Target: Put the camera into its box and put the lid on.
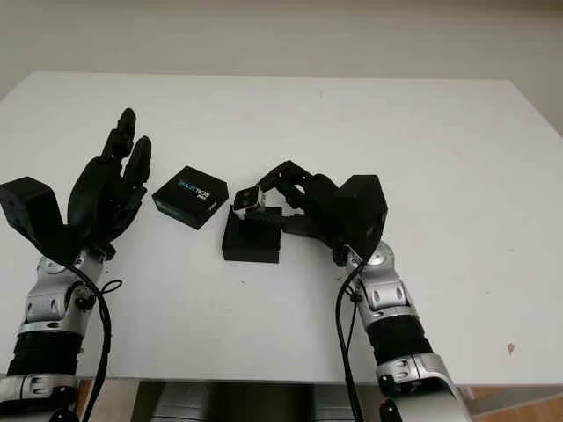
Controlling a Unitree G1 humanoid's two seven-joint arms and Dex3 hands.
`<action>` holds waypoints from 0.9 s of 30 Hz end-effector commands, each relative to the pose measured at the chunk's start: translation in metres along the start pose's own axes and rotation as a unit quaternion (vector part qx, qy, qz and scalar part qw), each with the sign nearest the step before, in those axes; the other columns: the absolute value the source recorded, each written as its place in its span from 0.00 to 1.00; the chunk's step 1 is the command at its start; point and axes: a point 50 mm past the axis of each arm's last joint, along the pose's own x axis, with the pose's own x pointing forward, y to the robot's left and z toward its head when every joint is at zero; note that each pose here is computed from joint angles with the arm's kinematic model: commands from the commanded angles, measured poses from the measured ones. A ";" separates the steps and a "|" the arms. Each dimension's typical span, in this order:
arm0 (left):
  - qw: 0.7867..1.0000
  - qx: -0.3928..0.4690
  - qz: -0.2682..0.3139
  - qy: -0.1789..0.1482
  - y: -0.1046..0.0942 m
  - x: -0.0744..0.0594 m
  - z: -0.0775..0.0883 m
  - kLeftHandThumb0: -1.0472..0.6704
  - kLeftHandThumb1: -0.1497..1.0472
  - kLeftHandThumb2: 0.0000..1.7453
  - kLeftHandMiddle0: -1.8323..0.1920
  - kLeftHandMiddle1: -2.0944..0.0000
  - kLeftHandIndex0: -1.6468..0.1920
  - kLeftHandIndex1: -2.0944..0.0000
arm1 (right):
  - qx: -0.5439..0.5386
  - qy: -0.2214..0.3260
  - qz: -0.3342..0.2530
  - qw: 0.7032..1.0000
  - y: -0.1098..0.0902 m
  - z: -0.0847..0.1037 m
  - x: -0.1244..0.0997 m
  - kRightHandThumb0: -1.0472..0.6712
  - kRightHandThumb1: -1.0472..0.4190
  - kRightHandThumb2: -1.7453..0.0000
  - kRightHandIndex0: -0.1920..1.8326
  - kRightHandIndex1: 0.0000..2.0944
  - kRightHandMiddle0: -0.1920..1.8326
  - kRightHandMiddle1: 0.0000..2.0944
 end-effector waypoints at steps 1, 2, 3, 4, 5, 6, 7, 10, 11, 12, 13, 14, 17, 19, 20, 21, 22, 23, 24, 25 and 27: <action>1.000 0.002 0.004 -0.005 0.004 -0.003 0.002 0.22 1.00 0.25 1.00 1.00 1.00 1.00 | -0.003 -0.014 -0.002 1.000 0.000 0.006 0.003 0.39 0.10 0.97 0.16 0.03 0.22 0.89; 1.000 0.003 0.003 -0.005 0.004 -0.003 0.002 0.22 1.00 0.25 1.00 1.00 1.00 1.00 | -0.003 -0.013 -0.004 1.000 0.000 0.006 0.003 0.39 0.10 0.97 0.16 0.03 0.22 0.88; 1.000 0.002 0.003 -0.005 0.003 -0.003 0.002 0.22 1.00 0.25 1.00 1.00 1.00 1.00 | -0.002 -0.013 -0.005 1.000 0.000 0.006 0.004 0.39 0.10 0.97 0.16 0.02 0.22 0.88; 1.000 0.002 0.003 -0.004 0.003 -0.003 0.002 0.22 1.00 0.25 1.00 1.00 1.00 1.00 | -0.001 -0.013 -0.006 1.000 -0.001 0.006 0.004 0.39 0.10 0.97 0.16 0.02 0.22 0.88; 1.000 0.002 0.003 -0.004 0.003 -0.003 0.003 0.22 1.00 0.25 1.00 1.00 1.00 1.00 | -0.002 -0.014 -0.007 1.000 -0.001 0.006 0.004 0.39 0.10 0.97 0.16 0.02 0.22 0.88; 1.000 0.002 0.003 -0.004 0.003 -0.003 0.003 0.22 1.00 0.25 1.00 1.00 1.00 1.00 | -0.003 -0.014 -0.008 1.000 -0.001 0.005 0.004 0.39 0.10 0.97 0.16 0.02 0.22 0.88; 1.000 0.003 0.002 -0.004 0.003 -0.003 0.003 0.22 1.00 0.25 1.00 1.00 1.00 1.00 | -0.004 -0.014 -0.008 1.000 -0.001 0.005 0.004 0.39 0.10 0.97 0.16 0.03 0.22 0.88; 1.000 0.004 0.003 -0.004 0.003 -0.003 0.003 0.22 1.00 0.26 1.00 1.00 1.00 1.00 | -0.011 -0.013 -0.007 1.000 -0.002 0.005 0.005 0.39 0.11 0.97 0.16 0.03 0.23 0.88; 1.000 0.003 0.003 -0.004 0.003 -0.003 0.003 0.22 1.00 0.26 1.00 1.00 1.00 1.00 | -0.014 -0.012 -0.007 1.000 -0.002 0.005 0.005 0.38 0.11 0.97 0.16 0.03 0.23 0.88; 1.000 0.004 0.002 -0.005 0.003 -0.003 0.003 0.22 1.00 0.26 1.00 1.00 1.00 1.00 | -0.016 -0.012 -0.007 1.000 -0.002 0.005 0.005 0.38 0.11 0.97 0.17 0.03 0.23 0.87; 1.000 0.003 0.003 -0.005 0.003 -0.003 0.003 0.22 1.00 0.26 1.00 1.00 1.00 1.00 | -0.017 -0.012 -0.006 1.000 -0.001 0.004 0.005 0.38 0.11 0.97 0.17 0.03 0.23 0.87; 1.000 0.002 0.003 -0.004 0.003 -0.003 0.003 0.22 1.00 0.26 1.00 1.00 1.00 1.00 | -0.019 -0.012 -0.005 1.000 -0.001 0.004 0.005 0.38 0.11 0.97 0.17 0.03 0.24 0.87; 1.000 0.003 0.007 -0.003 0.003 -0.003 0.003 0.22 1.00 0.25 1.00 1.00 1.00 1.00 | -0.023 -0.011 0.000 1.000 0.001 0.002 0.006 0.38 0.11 0.97 0.17 0.03 0.24 0.86; 1.000 0.003 0.005 -0.003 0.003 -0.003 0.003 0.22 1.00 0.25 1.00 1.00 1.00 1.00 | -0.020 -0.008 0.002 1.000 0.002 0.001 0.006 0.38 0.11 0.97 0.17 0.03 0.25 0.86; 1.000 0.002 0.005 -0.003 0.003 -0.003 0.002 0.21 1.00 0.25 1.00 1.00 1.00 1.00 | -0.020 -0.006 0.003 1.000 0.003 0.001 0.006 0.38 0.11 0.97 0.17 0.03 0.25 0.86; 1.000 0.003 0.005 -0.003 0.003 -0.003 0.002 0.21 1.00 0.24 1.00 1.00 1.00 1.00 | -0.021 -0.002 0.004 1.000 0.005 0.000 0.006 0.38 0.11 0.97 0.17 0.03 0.25 0.86; 1.000 0.004 0.005 -0.002 0.003 -0.003 0.002 0.21 1.00 0.24 1.00 1.00 1.00 0.99 | -0.022 0.000 0.005 1.000 0.006 -0.001 0.006 0.37 0.12 0.97 0.17 0.03 0.25 0.86; 1.000 0.005 0.005 -0.002 0.003 -0.003 0.002 0.21 1.00 0.24 1.00 1.00 1.00 0.99 | -0.023 0.002 0.007 1.000 0.007 -0.002 0.006 0.37 0.12 0.97 0.17 0.03 0.26 0.86; 1.000 0.004 0.004 -0.003 0.003 -0.003 0.002 0.21 1.00 0.24 1.00 1.00 1.00 0.99 | -0.026 0.003 0.008 1.000 0.009 -0.002 0.006 0.37 0.12 0.97 0.17 0.03 0.26 0.86; 1.000 0.003 0.003 -0.004 0.003 -0.003 0.002 0.21 1.00 0.24 1.00 1.00 1.00 0.99 | -0.029 0.004 0.010 1.000 0.010 -0.003 0.006 0.37 0.12 0.97 0.18 0.03 0.26 0.86; 1.000 0.001 0.004 -0.003 0.003 -0.003 0.002 0.21 1.00 0.25 1.00 1.00 1.00 0.99 | -0.031 0.005 0.014 0.999 0.012 -0.004 0.006 0.37 0.11 0.97 0.18 0.03 0.26 0.86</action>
